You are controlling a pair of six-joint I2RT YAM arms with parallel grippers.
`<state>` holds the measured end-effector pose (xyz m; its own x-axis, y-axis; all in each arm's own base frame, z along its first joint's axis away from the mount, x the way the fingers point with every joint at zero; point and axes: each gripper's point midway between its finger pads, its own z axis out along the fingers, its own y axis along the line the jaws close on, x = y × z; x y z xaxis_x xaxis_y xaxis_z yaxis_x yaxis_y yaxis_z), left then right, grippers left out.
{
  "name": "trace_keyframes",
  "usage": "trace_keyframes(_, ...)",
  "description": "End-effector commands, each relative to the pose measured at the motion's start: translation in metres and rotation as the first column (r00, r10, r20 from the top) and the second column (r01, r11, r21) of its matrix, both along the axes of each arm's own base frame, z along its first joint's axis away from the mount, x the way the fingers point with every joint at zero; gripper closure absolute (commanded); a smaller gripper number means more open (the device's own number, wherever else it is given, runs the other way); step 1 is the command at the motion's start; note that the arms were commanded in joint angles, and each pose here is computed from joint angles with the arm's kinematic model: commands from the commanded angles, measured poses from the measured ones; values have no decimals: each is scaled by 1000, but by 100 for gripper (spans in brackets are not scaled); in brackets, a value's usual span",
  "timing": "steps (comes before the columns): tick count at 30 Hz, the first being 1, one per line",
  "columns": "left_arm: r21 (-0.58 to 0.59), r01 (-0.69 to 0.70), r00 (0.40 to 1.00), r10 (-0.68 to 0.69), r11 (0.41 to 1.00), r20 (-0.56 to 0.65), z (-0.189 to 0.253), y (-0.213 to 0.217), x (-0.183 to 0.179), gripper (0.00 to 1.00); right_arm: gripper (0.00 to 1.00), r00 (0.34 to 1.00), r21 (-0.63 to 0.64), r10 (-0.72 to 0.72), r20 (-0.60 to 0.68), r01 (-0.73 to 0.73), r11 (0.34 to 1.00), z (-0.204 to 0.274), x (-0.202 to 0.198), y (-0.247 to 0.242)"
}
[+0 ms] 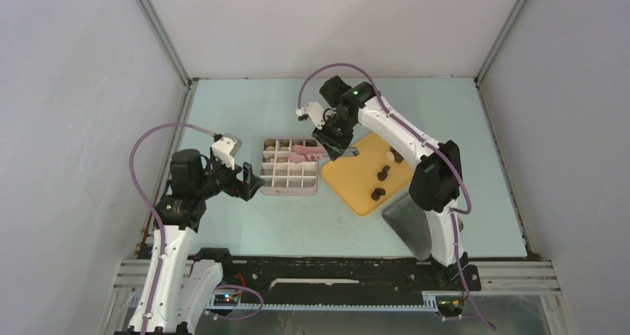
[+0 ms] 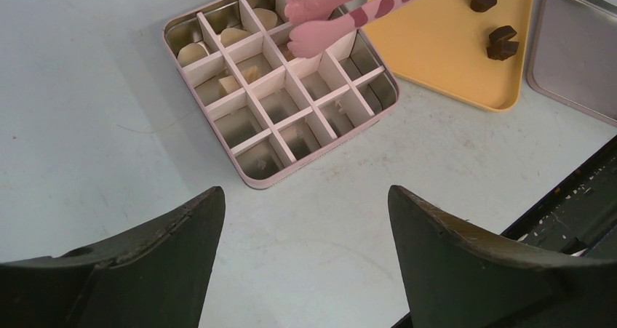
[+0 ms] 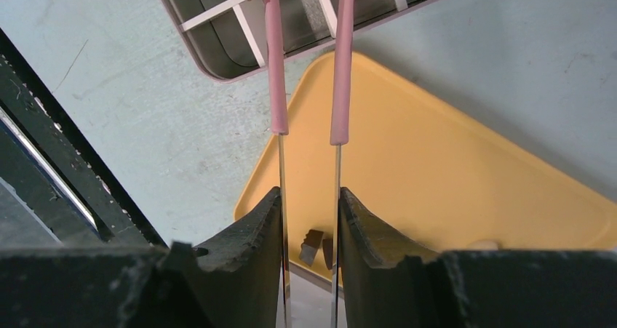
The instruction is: Pack the chocolate
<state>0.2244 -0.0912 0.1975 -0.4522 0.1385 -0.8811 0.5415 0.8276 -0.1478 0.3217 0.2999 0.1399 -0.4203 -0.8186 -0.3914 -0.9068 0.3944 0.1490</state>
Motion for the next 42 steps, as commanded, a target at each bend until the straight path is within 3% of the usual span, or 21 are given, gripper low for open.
trace_keyframes(1,-15,7,1000,-7,1000,2,-3,-1,1,14,67,993,103,-44,113,32,994,59,6,-9)
trace_keyframes(6,-16,11,1000,-11,1000,1,-2,-2,1,14,67,983,92,-112,148,99,991,72,5,-49)
trace_keyframes(11,-15,10,1000,-10,1000,-3,-3,-2,1,14,69,963,15,-228,141,228,974,53,-4,-115)
trace_keyframes(17,-17,11,1000,-11,1000,-17,-5,-2,2,14,69,899,-125,-412,149,431,894,10,-17,-201)
trace_keyframes(21,-17,11,1000,-11,1000,-23,-6,-2,3,14,69,855,-119,-501,131,515,849,6,-20,-231)
trace_keyframes(30,-19,10,1000,-11,1000,-22,-6,-2,2,14,69,818,-132,-557,143,574,808,0,-11,-250)
trace_keyframes(42,-15,9,1000,-10,1000,-19,-7,-2,3,14,68,822,-151,-560,103,569,808,-17,-5,-249)
